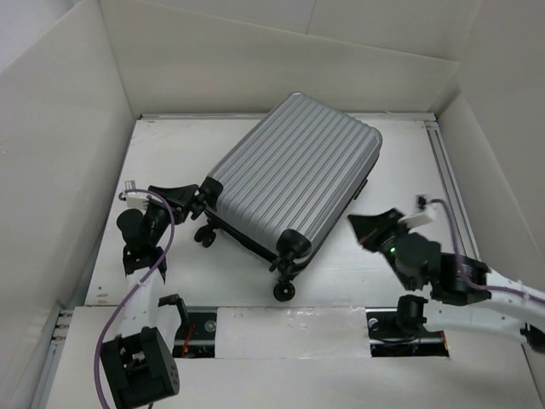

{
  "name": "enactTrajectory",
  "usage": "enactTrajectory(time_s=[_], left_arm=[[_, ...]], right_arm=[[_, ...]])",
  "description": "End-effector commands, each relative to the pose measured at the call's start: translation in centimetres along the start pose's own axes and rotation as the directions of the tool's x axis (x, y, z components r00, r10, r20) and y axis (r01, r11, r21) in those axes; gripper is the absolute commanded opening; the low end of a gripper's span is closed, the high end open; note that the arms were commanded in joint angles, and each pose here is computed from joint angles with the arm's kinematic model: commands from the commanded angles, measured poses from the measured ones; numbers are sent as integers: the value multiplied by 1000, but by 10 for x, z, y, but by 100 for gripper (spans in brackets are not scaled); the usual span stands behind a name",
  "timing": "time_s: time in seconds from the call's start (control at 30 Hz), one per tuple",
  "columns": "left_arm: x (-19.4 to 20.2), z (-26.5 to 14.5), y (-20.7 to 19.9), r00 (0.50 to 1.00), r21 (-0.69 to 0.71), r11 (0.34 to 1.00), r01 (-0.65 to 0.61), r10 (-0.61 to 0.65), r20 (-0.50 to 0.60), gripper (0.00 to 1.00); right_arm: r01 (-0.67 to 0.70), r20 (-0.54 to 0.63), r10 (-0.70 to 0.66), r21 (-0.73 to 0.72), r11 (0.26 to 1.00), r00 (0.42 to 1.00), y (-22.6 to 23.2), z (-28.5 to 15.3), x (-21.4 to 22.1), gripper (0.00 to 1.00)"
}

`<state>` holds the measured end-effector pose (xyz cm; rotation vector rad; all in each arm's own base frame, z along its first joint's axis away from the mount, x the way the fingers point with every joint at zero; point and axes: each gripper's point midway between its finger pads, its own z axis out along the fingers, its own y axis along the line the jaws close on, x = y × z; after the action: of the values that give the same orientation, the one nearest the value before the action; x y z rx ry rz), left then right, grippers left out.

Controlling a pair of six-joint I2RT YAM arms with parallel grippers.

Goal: Pack the luggage

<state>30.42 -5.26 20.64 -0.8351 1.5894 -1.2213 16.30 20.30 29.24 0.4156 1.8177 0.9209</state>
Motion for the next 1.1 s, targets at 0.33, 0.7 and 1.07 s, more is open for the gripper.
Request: enactTrajectory(time_s=[0.33, 0.7, 1.07], left_arm=[[34, -45, -82, 931, 241, 913, -329, 357, -80, 0], [69, -77, -108, 859, 387, 833, -396, 485, -164, 0], [23, -76, -112, 792, 106, 788, -607, 611, -11, 53]], right_arm=[[274, -80, -264, 384, 881, 961, -148, 116, -85, 0], [258, -370, -244, -13, 966, 896, -89, 241, -5, 0], [277, -232, -315, -184, 943, 920, -5, 288, -94, 34]])
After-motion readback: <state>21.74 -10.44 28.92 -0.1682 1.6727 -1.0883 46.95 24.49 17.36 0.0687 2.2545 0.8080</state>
